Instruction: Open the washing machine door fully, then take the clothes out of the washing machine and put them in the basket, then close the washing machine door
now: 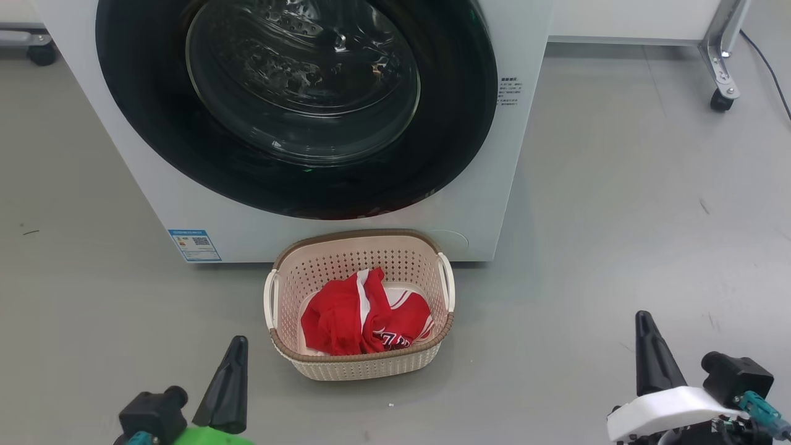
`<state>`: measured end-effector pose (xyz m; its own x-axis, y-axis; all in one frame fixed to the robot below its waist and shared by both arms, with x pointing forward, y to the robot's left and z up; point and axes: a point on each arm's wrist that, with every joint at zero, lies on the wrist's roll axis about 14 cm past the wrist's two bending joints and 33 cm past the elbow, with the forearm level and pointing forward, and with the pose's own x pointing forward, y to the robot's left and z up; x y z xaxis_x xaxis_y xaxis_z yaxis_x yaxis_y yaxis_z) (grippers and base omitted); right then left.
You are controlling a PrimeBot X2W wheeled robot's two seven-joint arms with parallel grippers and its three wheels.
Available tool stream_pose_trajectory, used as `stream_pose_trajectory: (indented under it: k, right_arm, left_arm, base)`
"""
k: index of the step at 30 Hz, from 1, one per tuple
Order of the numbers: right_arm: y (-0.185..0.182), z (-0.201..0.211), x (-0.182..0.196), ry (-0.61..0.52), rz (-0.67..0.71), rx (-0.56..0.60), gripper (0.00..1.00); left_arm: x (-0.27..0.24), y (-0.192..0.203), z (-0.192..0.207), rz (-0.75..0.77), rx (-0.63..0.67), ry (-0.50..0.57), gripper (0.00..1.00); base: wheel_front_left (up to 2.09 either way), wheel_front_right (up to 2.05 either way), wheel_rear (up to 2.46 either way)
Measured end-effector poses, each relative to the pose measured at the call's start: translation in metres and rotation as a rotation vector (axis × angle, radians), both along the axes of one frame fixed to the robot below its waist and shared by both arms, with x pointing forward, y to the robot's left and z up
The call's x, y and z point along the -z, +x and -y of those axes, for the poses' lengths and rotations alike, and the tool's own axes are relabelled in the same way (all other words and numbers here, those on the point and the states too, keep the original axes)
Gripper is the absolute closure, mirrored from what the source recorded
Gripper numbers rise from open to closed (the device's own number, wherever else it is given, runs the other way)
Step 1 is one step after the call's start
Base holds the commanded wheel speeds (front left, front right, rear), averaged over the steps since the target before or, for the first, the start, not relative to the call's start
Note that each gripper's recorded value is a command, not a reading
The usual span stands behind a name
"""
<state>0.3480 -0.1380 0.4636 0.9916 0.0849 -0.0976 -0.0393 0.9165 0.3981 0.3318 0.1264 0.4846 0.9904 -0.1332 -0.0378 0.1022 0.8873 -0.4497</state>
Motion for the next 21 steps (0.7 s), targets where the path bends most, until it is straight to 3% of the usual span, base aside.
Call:
stream_pose_trajectory:
  k: [21]
  right_arm:
    - [0.004, 0.021, 0.005, 0.273, -0.073, 0.092, 1.00]
  left_arm:
    - [0.013, 0.004, -0.019, -0.102, -0.072, -0.262, 1.00]
  base:
    - [0.00, 0.00, 0.00]
